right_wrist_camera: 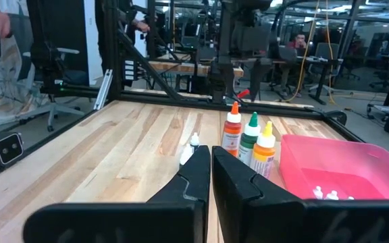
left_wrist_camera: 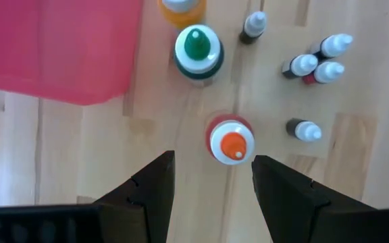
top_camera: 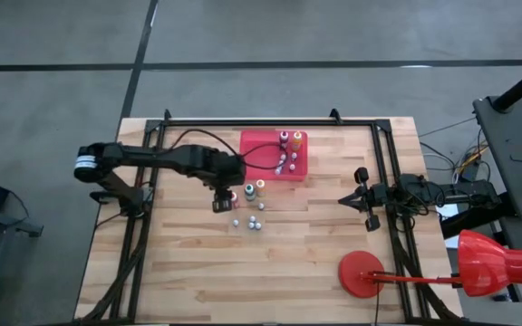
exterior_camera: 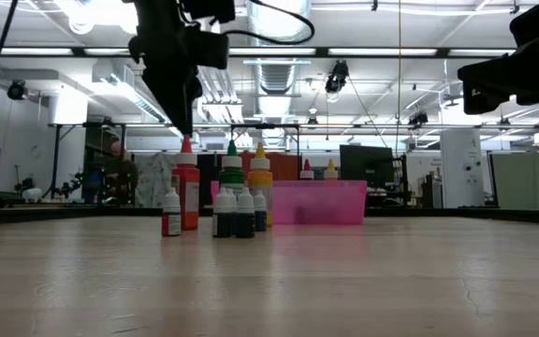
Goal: Pick & Place food coloring
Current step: Put the large orange food coloring bottle into the pink bin
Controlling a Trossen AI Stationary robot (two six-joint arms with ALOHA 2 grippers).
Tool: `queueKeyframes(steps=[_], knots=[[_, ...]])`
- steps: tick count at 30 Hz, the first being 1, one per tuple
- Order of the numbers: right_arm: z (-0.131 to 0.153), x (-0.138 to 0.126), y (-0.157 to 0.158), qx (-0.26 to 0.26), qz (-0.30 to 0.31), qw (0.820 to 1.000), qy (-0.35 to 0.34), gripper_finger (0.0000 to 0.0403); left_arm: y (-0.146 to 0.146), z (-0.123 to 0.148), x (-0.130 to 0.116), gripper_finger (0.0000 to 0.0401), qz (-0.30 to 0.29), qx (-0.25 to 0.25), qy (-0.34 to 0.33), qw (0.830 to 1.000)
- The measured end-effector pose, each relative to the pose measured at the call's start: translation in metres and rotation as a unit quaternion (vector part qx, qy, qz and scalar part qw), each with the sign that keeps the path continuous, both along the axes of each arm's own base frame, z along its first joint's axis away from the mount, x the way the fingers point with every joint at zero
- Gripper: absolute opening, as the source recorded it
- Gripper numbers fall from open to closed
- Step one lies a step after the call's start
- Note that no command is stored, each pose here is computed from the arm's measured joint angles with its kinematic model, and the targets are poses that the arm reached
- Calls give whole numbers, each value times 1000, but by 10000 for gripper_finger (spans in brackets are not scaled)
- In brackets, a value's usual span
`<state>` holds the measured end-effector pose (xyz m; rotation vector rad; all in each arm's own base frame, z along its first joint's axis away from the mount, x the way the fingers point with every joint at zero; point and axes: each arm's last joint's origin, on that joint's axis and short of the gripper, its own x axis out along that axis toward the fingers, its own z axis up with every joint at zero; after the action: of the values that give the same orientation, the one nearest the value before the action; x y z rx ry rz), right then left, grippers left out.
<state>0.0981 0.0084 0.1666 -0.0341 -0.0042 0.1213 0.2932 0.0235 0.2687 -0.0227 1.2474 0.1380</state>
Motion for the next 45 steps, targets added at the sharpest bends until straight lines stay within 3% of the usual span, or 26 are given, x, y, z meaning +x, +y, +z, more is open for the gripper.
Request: queueKeyframes(steps=[17, 25, 45], knots=[[0, 0, 0, 0, 0, 1000, 0, 8, 0, -10, 6, 170, 0, -5, 17, 1000], [0, 0, 0, 0, 0, 1000, 0, 8, -2, -16, 5, 170, 6, -39, 19, 999], [0, 0, 0, 0, 0, 1000, 0, 8, -2, -16, 7, 171, 26, -35, 7, 999]])
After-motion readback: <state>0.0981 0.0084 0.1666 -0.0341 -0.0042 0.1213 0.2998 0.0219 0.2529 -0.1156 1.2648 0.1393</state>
